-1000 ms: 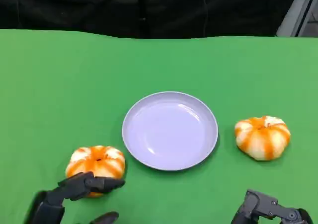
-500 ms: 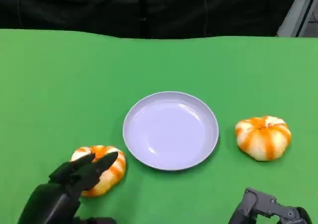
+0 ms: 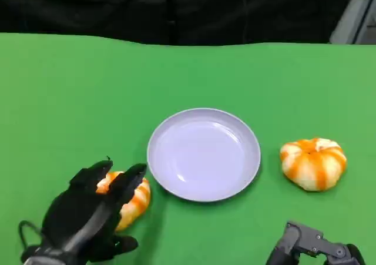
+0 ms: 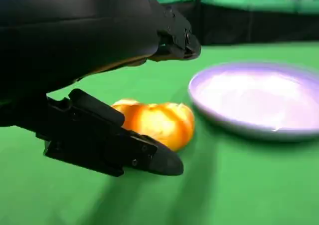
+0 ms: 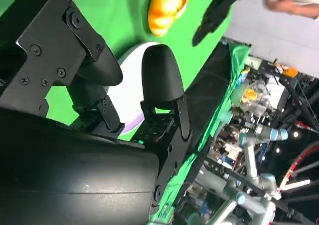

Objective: Grasp the bread from the table and place it into the plate.

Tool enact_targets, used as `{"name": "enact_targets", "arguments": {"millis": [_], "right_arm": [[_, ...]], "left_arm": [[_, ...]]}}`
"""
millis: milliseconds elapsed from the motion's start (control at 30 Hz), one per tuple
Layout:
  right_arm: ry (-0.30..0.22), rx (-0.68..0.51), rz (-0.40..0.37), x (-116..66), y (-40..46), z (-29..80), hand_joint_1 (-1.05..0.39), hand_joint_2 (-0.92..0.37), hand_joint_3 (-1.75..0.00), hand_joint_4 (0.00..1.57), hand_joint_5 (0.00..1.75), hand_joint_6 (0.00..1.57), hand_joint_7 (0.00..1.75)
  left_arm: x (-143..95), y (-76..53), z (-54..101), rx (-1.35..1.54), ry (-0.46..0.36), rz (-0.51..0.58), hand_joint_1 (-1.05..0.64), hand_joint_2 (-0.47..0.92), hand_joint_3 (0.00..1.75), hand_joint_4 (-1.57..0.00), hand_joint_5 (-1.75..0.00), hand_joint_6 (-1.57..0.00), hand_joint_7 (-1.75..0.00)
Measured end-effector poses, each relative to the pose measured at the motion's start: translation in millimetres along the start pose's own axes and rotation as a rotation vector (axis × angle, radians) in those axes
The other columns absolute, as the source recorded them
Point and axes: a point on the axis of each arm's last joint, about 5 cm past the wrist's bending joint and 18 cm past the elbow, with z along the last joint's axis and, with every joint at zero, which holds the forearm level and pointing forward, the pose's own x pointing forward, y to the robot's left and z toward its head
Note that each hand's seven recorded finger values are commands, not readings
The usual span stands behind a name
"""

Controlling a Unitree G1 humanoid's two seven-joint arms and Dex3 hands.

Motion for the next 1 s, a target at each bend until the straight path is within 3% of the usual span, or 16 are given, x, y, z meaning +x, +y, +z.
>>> {"name": "enact_targets", "arguments": {"millis": [200, 333, 467, 667, 700, 733, 833, 867, 900, 933, 1000], "right_arm": [[0.024, 0.001, -0.008, -3.0, 0.3, 0.4, 0.13, -0.19, -1.68, 0.84, 1.72, 0.83, 1.43], [0.021, 0.000, -0.011, -2.2, -0.2, 1.8, 0.14, -0.19, -1.68, 0.84, 1.71, 0.83, 1.43], [0.015, -0.001, -0.013, -1.5, -0.6, 2.7, 0.15, -0.19, -1.68, 0.84, 1.71, 0.82, 1.43], [0.027, -0.002, -0.016, -2.8, -0.8, 3.0, 0.14, -0.19, -1.67, 0.84, 1.70, 0.83, 1.42], [0.027, -0.002, -0.016, -2.7, -0.8, 3.2, 0.13, -0.20, -1.67, 0.84, 1.71, 0.83, 1.42], [0.027, -0.001, -0.016, -2.7, -0.8, 3.3, 0.12, -0.20, -1.67, 0.84, 1.71, 0.82, 1.42], [0.029, -0.001, -0.016, -2.7, -0.8, 3.4, 0.11, -0.21, -1.66, 0.83, 1.72, 0.82, 1.42], [0.028, -0.001, -0.016, -2.7, -0.8, 3.4, 0.11, -0.21, -1.66, 0.83, 1.72, 0.82, 1.42], [0.028, -0.001, -0.016, -2.6, -0.8, 3.5, 0.11, -0.21, -1.66, 0.84, 1.72, 0.82, 1.42], [0.027, -0.001, -0.016, -2.4, -0.7, 3.5, 0.11, -0.21, -1.66, 0.84, 1.73, 0.82, 1.42], [0.025, -0.002, -0.015, -2.1, -0.5, 3.6, 0.11, -0.21, -1.66, 0.83, 1.73, 0.82, 1.43]], "left_arm": [[19.6, -6.3, 7.9, 0.043, 0.052, -0.095, -0.52, 0.92, 0.07, -0.10, -0.20, -0.23, -0.02], [27.3, -21.4, 2.7, 0.071, 0.088, -0.166, -0.52, 0.92, 0.10, -0.15, -0.21, -0.25, -0.02], [38.1, -28.2, -1.6, 0.070, 0.097, -0.133, -0.43, 0.92, 0.14, -0.20, -0.22, -0.30, -0.03], [38.9, -39.3, -7.3, 0.006, 0.108, -0.048, -0.24, 0.91, 0.11, -0.48, -0.31, -0.51, -0.07], [38.0, -40.9, -8.0, -0.009, 0.105, -0.025, -0.16, 0.91, 0.12, -0.68, -0.41, -0.69, -0.10], [36.6, -43.2, -9.5, -0.037, 0.097, 0.018, -0.14, 0.92, 0.15, -0.79, -0.51, -0.80, -0.12], [29.0, -50.6, -14.7, -0.118, 0.069, 0.145, -0.12, 0.91, 0.28, -0.85, -1.18, -1.10, -0.11], [27.0, -52.1, -16.4, -0.137, 0.063, 0.173, -0.12, 0.91, 0.29, -0.86, -1.28, -1.14, -0.11], [25.2, -53.1, -17.7, -0.149, 0.057, 0.194, -0.12, 0.87, 0.37, -0.85, -1.50, -1.21, -0.13], [23.5, -53.8, -18.5, -0.166, 0.051, 0.214, -0.13, 0.75, 0.59, -0.85, -1.65, -1.27, -0.15], [21.0, -53.4, -20.1, -0.191, 0.042, 0.253, -0.13, 0.66, 0.74, -0.85, -1.72, -1.30, -0.16]]}}
